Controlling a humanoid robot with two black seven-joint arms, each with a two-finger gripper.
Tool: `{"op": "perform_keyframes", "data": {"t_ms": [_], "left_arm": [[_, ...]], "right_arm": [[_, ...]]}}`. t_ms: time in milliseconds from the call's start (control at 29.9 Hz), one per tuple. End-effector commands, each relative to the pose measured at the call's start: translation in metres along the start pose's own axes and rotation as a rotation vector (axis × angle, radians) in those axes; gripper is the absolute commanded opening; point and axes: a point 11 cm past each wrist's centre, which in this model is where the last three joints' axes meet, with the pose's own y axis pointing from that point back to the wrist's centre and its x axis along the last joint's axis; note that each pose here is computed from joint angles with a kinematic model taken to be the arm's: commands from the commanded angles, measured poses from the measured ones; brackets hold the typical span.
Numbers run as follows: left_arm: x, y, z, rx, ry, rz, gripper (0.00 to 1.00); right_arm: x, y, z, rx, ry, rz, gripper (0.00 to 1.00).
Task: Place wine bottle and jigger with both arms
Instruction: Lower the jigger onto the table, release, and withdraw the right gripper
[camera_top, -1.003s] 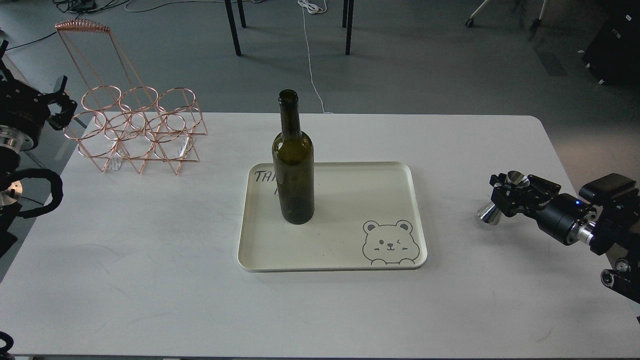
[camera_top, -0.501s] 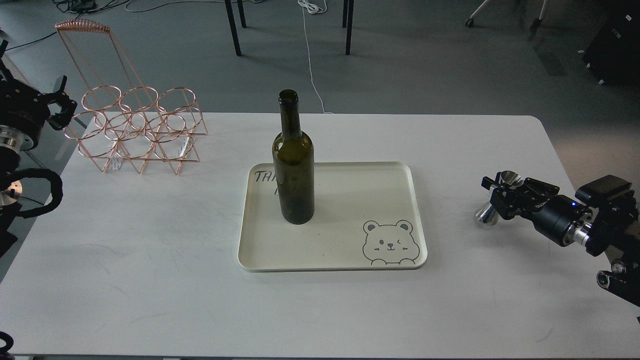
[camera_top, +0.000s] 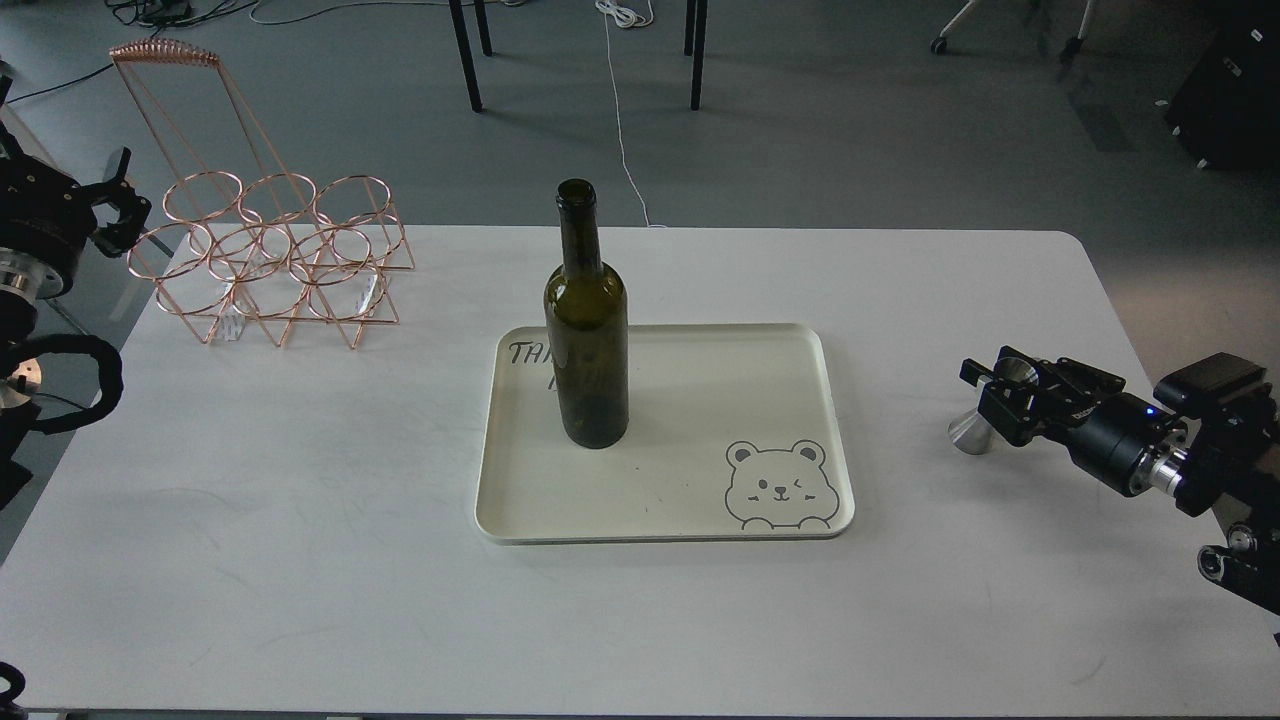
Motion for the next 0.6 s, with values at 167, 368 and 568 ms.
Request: {"op": "perform_keyframes", "data": {"t_ms": [167, 368, 568], "left_arm": [[0.003, 0.0, 0.007, -0.009, -0.009, 0.004, 0.99], [0.007, 0.001, 0.016, -0.012, -0.024, 0.007, 0.98], [-0.018, -0.004, 0.042, -0.015, -0.033, -0.095, 0.98]], "right_arm": [[0.012, 0.019, 0.001, 0.004, -0.009, 0.009, 0.95], [0.034, 0.054, 0.017, -0.06, -0.057, 0.027, 0.98], [0.076, 0.048, 0.034, -0.169, -0.271, 0.207, 0.98]]}}
